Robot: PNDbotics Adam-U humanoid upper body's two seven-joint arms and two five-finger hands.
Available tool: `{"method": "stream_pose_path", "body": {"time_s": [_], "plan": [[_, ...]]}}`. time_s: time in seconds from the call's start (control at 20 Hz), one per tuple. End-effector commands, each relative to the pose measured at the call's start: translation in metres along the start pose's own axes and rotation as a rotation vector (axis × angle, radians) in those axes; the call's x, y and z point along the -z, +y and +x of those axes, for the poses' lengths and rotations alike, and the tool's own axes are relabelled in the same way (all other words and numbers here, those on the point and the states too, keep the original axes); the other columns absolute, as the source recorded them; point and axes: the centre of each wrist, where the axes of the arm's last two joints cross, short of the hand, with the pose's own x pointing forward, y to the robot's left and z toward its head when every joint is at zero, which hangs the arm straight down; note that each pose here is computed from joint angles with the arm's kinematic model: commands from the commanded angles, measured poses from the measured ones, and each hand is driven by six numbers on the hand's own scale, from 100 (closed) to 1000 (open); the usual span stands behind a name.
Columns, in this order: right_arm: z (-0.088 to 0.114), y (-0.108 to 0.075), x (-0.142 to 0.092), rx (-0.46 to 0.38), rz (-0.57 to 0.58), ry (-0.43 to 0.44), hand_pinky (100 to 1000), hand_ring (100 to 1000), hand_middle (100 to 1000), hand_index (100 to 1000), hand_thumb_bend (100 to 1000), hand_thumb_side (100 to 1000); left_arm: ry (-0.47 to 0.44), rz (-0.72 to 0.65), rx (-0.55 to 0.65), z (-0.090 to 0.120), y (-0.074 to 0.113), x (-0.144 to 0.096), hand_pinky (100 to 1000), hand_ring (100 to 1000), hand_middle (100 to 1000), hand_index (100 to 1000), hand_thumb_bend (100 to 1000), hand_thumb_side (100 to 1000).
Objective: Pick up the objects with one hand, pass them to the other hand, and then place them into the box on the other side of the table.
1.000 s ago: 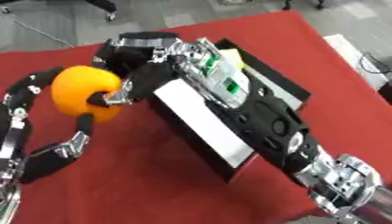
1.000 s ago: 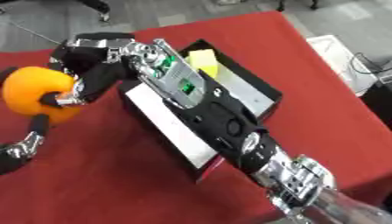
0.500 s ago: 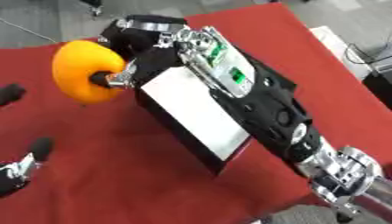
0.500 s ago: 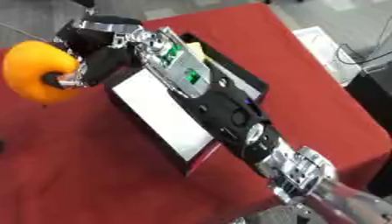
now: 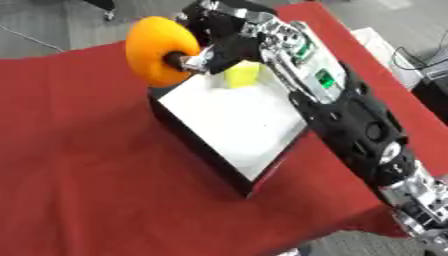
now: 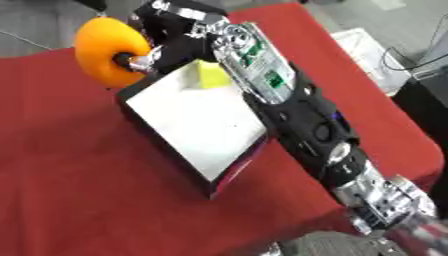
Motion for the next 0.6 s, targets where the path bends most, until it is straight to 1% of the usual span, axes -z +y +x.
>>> {"method": "stream_pose_path", "body": {"time_s": [0.05,0.1,0.15,0.2,0.25,0.4,0.6], "plan": [[0.009,-0.022,-0.021,-0.046,-0.073,0.005,722,629,451,460,251,100,0.009,0.064,0.027,-0.003,0.026,0.002,861,799,749,877,168,872],[0.006,-0.026,-0.027,-0.054,-0.083,0.020,727,637,460,469,256,100,0.022,0.079,0.024,-0.004,0.030,0.001,862,805,753,874,134,857],[0.004,-0.029,-0.033,-0.064,-0.091,0.035,728,641,463,473,259,100,0.035,0.092,0.024,-0.005,0.034,0.001,863,807,757,874,134,857],[0.001,-0.032,-0.039,-0.075,-0.097,0.052,731,645,470,481,264,100,0.048,0.103,0.022,-0.006,0.037,0.000,864,808,762,873,114,875],[-0.001,-0.036,-0.044,-0.087,-0.106,0.067,734,654,481,494,271,100,0.059,0.113,0.015,-0.006,0.039,0.000,865,808,763,872,140,854],[-0.012,-0.047,-0.062,-0.126,-0.127,0.123,734,666,500,514,282,100,0.086,0.142,-0.004,-0.008,0.046,-0.001,867,808,763,868,145,851],[-0.029,-0.061,-0.081,-0.151,-0.182,0.195,738,676,521,537,295,100,0.095,0.165,-0.016,-0.007,0.053,-0.001,867,806,763,869,151,844]]}}
